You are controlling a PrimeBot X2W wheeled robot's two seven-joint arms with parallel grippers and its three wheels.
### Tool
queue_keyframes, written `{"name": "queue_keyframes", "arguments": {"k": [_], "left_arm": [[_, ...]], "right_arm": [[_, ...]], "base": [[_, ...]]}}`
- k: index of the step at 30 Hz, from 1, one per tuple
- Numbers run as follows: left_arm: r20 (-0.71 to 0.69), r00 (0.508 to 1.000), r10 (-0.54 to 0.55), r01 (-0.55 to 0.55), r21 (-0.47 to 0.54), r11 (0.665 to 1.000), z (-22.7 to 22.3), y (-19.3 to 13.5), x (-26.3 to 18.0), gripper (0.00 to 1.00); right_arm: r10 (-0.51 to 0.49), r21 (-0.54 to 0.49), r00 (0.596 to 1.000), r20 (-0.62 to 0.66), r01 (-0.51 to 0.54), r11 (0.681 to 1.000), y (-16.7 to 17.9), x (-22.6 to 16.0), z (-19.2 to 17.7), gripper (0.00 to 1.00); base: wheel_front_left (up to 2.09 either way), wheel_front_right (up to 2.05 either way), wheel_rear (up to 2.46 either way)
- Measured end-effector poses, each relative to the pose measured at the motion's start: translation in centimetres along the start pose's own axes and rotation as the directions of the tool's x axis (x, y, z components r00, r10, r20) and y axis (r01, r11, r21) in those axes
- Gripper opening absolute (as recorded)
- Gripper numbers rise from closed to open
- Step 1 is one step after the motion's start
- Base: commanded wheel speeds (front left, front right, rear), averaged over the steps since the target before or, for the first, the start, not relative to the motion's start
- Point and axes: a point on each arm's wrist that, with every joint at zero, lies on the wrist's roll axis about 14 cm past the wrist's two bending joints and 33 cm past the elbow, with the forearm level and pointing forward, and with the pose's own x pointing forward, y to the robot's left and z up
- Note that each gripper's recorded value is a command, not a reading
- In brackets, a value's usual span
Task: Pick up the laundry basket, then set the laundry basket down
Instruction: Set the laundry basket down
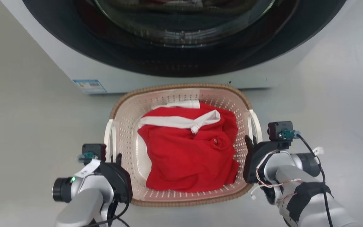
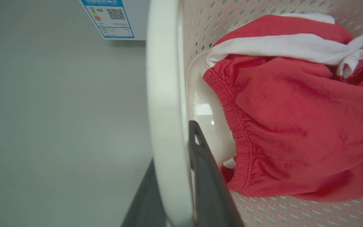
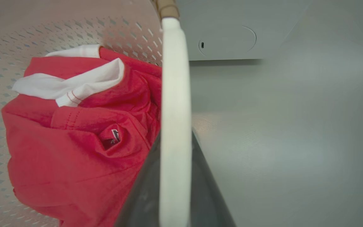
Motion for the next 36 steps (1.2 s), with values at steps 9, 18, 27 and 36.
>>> {"name": "queue_keyframes", "arguments": {"k": [9, 18, 27, 36], "left_arm": [[-0.038, 0.999, 0.01, -0.01, 0.004, 1.0, -0.7, 1.0, 3.5, 0.0], [-0.066, 0.998, 0.015, -0.014, 0.006, 1.0, -1.4, 1.9, 7.3, 0.0], [-0.087, 0.996, 0.02, -0.019, 0.005, 1.0, -2.8, 2.9, 10.7, 0.0], [-0.111, 0.993, 0.03, -0.03, 0.002, 1.0, -4.5, 3.6, 11.8, 0.0]], "right_arm": [[0.003, -0.001, 0.999, -0.044, -0.003, 1.0, -1.0, 3.8, -1.4, 0.0], [0.006, -0.001, 0.998, -0.062, -0.006, 1.0, -2.1, 7.8, -2.2, 0.0], [0.009, 0.007, 0.996, -0.089, -0.009, 1.0, -3.1, 11.2, -4.4, 0.0], [0.019, 0.012, 0.993, -0.121, -0.018, 1.0, -3.3, 12.4, -6.8, 0.0]], "base": [[0.0, 0.0, 0.0], [0.0, 0.0, 0.0], [0.0, 0.0, 0.0], [0.0, 0.0, 0.0]]}}
